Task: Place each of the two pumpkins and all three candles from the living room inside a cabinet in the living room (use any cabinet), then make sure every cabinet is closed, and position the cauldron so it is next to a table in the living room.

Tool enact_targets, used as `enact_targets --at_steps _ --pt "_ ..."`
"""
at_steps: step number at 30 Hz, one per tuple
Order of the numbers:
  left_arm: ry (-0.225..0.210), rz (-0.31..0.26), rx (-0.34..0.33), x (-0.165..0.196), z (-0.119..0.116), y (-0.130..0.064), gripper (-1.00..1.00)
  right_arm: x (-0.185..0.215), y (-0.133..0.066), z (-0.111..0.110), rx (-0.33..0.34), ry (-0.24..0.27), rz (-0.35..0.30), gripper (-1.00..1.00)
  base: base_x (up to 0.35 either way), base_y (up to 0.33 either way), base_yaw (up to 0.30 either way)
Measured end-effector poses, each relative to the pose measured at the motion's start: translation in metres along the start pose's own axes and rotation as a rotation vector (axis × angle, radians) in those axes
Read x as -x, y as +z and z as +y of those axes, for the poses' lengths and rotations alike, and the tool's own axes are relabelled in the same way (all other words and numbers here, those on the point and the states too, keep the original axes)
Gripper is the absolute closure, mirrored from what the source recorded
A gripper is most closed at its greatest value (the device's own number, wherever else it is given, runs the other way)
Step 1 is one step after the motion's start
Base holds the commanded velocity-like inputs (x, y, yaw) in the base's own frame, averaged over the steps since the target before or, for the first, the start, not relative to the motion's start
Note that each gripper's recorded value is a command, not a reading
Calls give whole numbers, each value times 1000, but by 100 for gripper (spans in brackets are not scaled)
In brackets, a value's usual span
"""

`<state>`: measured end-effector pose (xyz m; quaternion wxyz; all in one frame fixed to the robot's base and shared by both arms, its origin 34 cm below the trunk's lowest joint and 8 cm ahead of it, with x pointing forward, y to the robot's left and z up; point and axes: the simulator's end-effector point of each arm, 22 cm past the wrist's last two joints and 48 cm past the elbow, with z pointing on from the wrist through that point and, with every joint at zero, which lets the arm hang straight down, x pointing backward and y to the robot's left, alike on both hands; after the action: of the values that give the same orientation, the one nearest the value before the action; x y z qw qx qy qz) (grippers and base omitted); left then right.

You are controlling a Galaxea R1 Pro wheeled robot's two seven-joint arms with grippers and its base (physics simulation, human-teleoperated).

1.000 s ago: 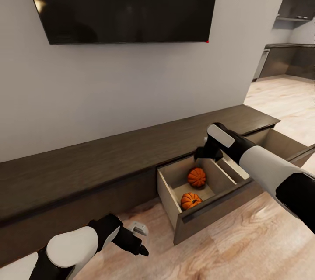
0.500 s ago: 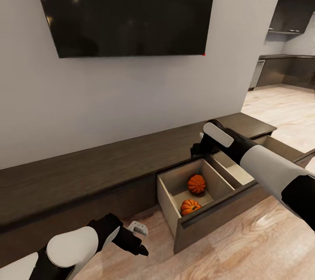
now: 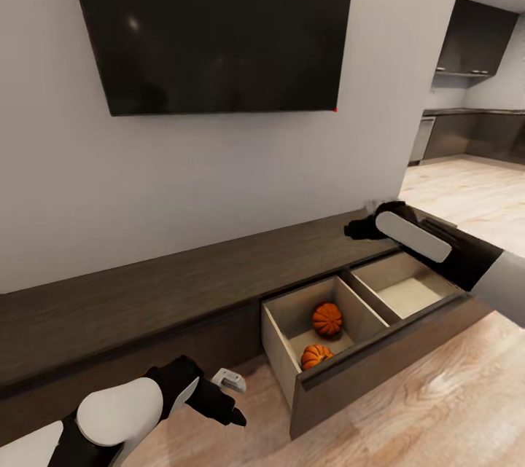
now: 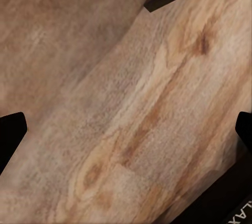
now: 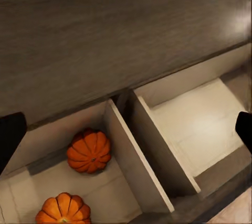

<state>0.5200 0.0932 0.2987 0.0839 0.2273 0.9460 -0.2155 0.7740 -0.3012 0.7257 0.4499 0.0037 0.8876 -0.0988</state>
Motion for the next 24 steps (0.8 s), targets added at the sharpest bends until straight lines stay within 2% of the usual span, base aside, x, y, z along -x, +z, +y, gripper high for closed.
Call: enact_targets --at_steps 2,4,5,7,9,11,15,18,21,22,24 --pt "2 -8 3 3 0 -4 -100 0 -17 -19 -35 6 -136 -100 0 0 0" --pt "5 -15 7 5 0 -7 -100 -11 -23 -39 -94 21 -192 -100 0 0 0" --pt "7 -19 10 6 0 -9 -100 -30 -22 -59 -158 36 -227 -100 0 0 0" --pt "15 -35 19 11 1 -12 -100 -62 -22 -93 -239 49 -294 -100 0 0 0" --pt "31 -64 32 18 2 -16 -100 -75 -29 -123 -294 38 -344 -100 0 0 0" --pt "42 -86 51 24 5 -20 -100 -81 -42 -158 -342 51 -392 -100 0 0 0" --pt "50 -113 78 32 7 -27 -100 -95 -66 -206 -381 88 -471 -100 0 0 0" --pt "56 -127 90 36 7 -33 -100 -104 -81 -225 -387 93 -523 -100 0 0 0" --pt "62 -139 101 40 7 -38 -100 -134 -87 -227 -352 92 -557 -100 0 0 0" --pt "66 -142 105 41 8 -40 -100 -156 -88 -224 -316 114 -577 -100 0 0 0" --pt "72 -150 111 44 7 -44 -100 -163 -93 -221 -290 142 -605 -100 0 0 0"
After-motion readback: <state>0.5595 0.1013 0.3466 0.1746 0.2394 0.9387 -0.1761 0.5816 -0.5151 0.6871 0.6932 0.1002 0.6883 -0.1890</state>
